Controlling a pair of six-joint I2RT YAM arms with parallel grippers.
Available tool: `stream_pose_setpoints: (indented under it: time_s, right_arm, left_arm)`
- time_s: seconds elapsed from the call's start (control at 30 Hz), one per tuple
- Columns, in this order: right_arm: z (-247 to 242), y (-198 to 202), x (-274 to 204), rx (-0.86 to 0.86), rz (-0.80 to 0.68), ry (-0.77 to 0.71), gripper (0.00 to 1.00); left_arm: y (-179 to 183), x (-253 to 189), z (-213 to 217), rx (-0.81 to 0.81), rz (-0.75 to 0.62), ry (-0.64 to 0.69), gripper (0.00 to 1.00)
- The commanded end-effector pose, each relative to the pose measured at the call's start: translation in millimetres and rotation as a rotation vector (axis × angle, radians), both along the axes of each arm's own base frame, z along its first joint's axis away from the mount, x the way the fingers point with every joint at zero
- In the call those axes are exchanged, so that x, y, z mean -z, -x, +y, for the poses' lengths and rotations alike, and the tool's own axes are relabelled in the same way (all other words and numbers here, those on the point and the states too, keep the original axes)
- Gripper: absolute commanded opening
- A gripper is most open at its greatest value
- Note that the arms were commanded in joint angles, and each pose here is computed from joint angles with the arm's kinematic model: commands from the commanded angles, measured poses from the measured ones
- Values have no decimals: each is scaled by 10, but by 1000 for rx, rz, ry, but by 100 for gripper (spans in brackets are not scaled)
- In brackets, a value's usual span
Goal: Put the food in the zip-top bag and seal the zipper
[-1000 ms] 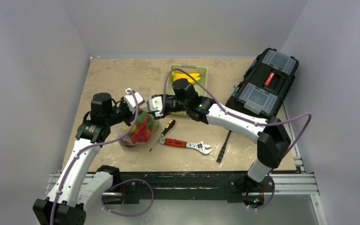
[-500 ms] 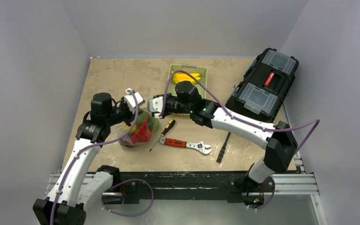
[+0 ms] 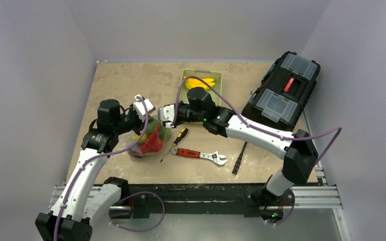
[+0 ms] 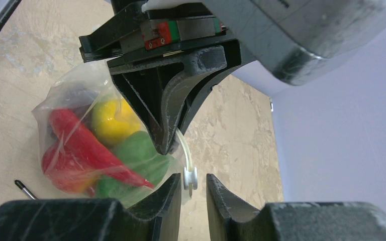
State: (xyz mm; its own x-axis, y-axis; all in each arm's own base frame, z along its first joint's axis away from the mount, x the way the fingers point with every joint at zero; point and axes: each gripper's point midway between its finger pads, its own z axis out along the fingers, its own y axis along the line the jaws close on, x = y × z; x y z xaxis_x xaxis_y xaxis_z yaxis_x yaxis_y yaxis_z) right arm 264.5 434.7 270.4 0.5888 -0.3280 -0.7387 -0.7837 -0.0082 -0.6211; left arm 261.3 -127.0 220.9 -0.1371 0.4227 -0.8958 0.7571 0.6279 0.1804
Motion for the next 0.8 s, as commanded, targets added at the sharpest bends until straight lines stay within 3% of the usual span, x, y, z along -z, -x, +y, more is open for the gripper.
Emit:
stream_pose_setpoints:
  time_s: [0.0, 0.17, 0.5, 0.77]
  right_arm:
    - [58, 38, -110, -33, -20, -23, 23]
    - [81, 36, -88, -38, -18, -22, 21]
    - [158, 15, -8, -67, -31, -8, 0]
    - [232, 105, -15, -142, -44, -26, 0]
  left_arm:
    - [-4, -192, -74, 39, -59, 32, 0]
    - [1, -202, -78, 43, -62, 33, 0]
    - [30, -198, -96, 59, -65, 37, 0]
    - [116, -192, -147, 112, -84, 43, 0]
